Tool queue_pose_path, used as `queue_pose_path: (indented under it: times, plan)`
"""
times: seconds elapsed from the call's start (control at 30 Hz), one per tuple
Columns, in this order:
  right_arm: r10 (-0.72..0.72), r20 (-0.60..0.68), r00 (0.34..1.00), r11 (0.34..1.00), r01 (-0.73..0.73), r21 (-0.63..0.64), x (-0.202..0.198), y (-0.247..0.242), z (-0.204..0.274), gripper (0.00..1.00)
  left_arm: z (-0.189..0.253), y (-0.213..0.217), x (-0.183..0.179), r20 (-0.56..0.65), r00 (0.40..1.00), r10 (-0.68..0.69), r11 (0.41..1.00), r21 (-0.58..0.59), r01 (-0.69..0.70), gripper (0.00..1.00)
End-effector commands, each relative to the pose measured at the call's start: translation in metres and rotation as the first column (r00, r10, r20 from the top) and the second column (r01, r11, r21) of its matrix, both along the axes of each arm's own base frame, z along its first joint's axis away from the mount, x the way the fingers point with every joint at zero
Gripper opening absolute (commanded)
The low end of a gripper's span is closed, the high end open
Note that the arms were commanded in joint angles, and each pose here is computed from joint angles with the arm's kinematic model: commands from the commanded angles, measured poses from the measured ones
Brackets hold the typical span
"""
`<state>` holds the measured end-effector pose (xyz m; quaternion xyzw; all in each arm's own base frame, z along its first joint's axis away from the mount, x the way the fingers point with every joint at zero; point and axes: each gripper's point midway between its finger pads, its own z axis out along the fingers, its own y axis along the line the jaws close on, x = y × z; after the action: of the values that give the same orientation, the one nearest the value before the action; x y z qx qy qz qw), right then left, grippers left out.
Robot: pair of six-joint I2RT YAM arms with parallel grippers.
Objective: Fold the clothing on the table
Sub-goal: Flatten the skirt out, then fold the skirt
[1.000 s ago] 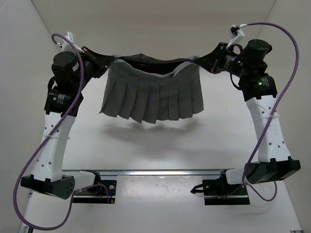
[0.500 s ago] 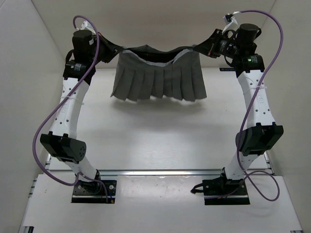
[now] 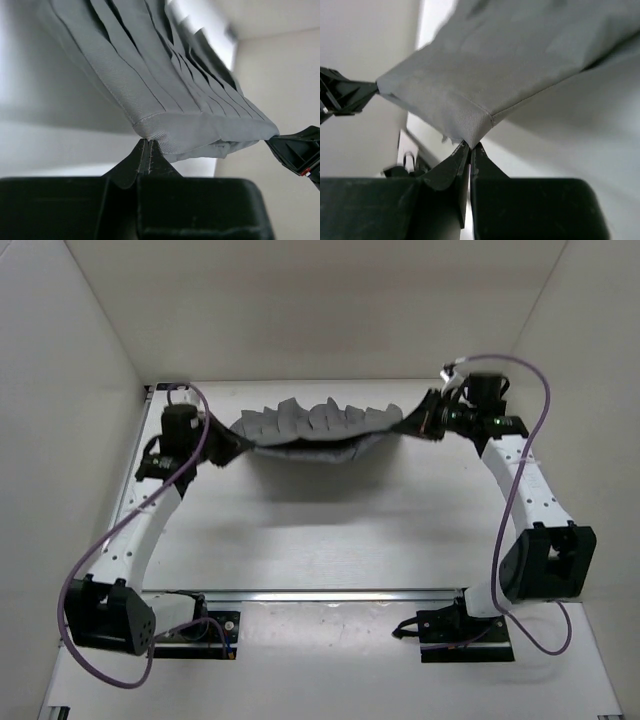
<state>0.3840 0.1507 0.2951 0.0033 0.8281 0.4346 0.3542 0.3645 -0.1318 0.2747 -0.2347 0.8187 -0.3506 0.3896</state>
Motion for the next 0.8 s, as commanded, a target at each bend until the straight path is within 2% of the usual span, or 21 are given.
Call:
queue_pose_path:
  times: [0.0,0.13,0.23,0.3,0.33,0.43,0.6,0.77]
  plan:
    - [0.022,-0.093,0.995,1.0,-0.023,-0.004,-0.048,0.004,-0.039,0.0,-0.034,-0.004,-0.042,-0.068,0.997,-0.024,0.999,-0.049,0.02,0.0]
    - [0.05,-0.237,0.97,0.998,-0.054,-0.011,-0.106,0.008,-0.092,0.0,-0.093,-0.004,-0.101,-0.223,0.973,-0.05,0.997,-0.073,0.035,0.0]
    - [0.066,-0.375,0.925,0.997,-0.073,-0.007,-0.156,0.01,-0.135,0.0,-0.121,0.001,-0.142,-0.311,0.949,-0.045,0.996,-0.091,0.017,0.0]
    - [0.085,-0.415,0.906,0.996,-0.091,0.004,-0.181,0.014,-0.143,0.0,-0.129,-0.001,-0.167,-0.341,0.938,-0.057,0.994,-0.105,0.022,0.0]
    - [0.093,-0.456,0.885,0.995,-0.103,0.003,-0.196,0.014,-0.152,0.0,-0.143,-0.002,-0.182,-0.403,0.913,-0.057,0.993,-0.115,0.012,0.0]
    - [0.119,-0.529,0.84,0.991,-0.132,0.013,-0.231,0.016,-0.165,0.0,-0.156,-0.007,-0.214,-0.483,0.873,-0.073,0.987,-0.161,-0.007,0.0]
    - [0.134,-0.567,0.812,0.99,-0.134,0.042,-0.253,0.014,-0.172,0.0,-0.149,-0.016,-0.228,-0.494,0.865,-0.094,0.967,-0.252,-0.038,0.0]
    - [0.146,-0.559,0.816,0.987,-0.155,0.031,-0.247,0.014,-0.16,0.0,-0.129,-0.009,-0.229,-0.5,0.864,-0.068,0.979,-0.202,-0.04,0.0]
